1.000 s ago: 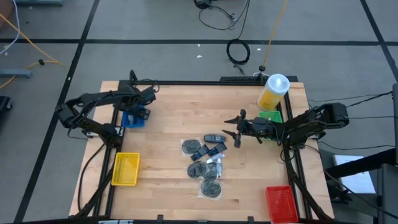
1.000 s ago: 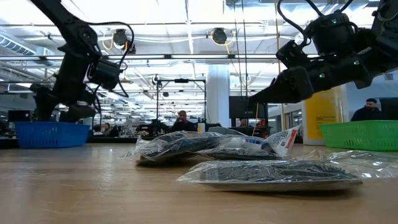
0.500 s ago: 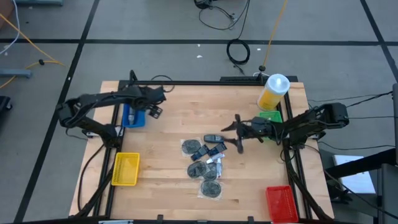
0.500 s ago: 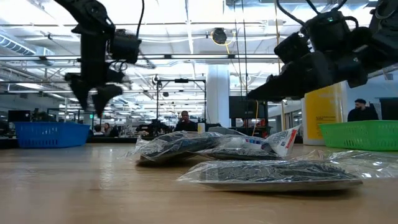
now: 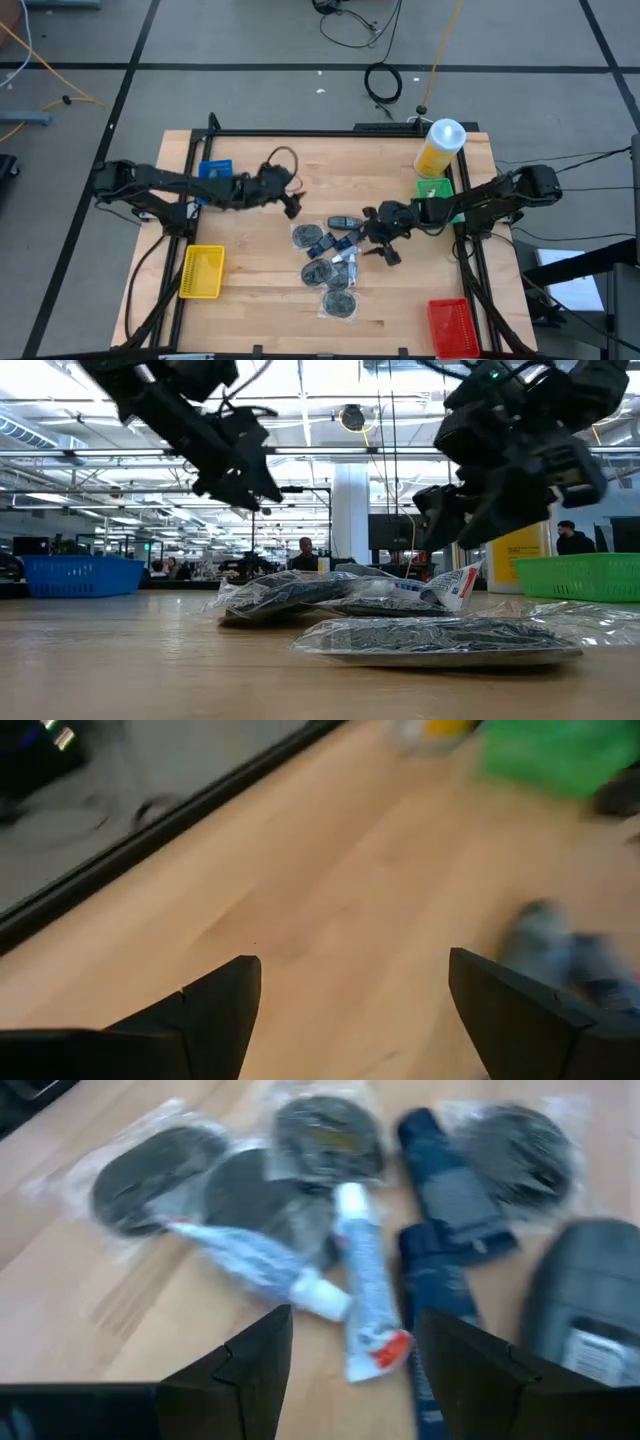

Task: Pick & Place Travel size toiletries
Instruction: Put the blue shave cream into the red bin

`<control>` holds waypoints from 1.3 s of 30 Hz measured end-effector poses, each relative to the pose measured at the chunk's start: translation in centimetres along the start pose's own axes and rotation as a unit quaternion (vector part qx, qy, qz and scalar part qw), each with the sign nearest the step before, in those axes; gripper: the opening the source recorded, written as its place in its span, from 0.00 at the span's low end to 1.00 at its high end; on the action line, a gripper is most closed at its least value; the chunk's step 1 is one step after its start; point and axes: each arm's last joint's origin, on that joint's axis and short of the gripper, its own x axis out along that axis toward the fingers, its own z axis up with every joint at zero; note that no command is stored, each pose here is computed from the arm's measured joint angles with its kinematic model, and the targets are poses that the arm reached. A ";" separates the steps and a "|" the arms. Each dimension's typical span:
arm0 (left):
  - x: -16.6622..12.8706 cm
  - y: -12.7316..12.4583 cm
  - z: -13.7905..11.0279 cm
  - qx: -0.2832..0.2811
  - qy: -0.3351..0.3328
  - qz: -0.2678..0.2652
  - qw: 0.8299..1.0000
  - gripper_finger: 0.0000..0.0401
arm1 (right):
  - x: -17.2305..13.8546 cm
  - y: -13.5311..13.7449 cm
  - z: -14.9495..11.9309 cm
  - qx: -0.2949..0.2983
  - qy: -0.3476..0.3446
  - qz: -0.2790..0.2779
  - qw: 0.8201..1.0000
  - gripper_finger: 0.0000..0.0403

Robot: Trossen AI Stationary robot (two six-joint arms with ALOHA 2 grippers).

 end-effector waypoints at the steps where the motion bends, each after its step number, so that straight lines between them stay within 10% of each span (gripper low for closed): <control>1: -0.1 -0.5 -0.4 -0.001 -0.023 -0.016 1.000 0.79 | 0.1 0.5 0.1 -0.017 0.000 0.006 1.000 0.51; 16: -2.4 -3.2 -4.3 -0.030 -0.109 -0.094 0.989 0.75 | 1.7 2.1 2.5 -0.141 -0.005 0.004 0.990 0.51; 28: -3.2 -4.2 -4.8 -0.028 -0.109 -0.100 0.989 0.74 | 3.2 -2.0 0.1 -0.078 0.036 -0.072 0.994 0.51; 39: -3.2 -4.3 -4.9 -0.029 -0.107 -0.099 0.989 0.71 | 3.7 -4.4 -1.9 -0.053 0.035 -0.007 0.998 0.51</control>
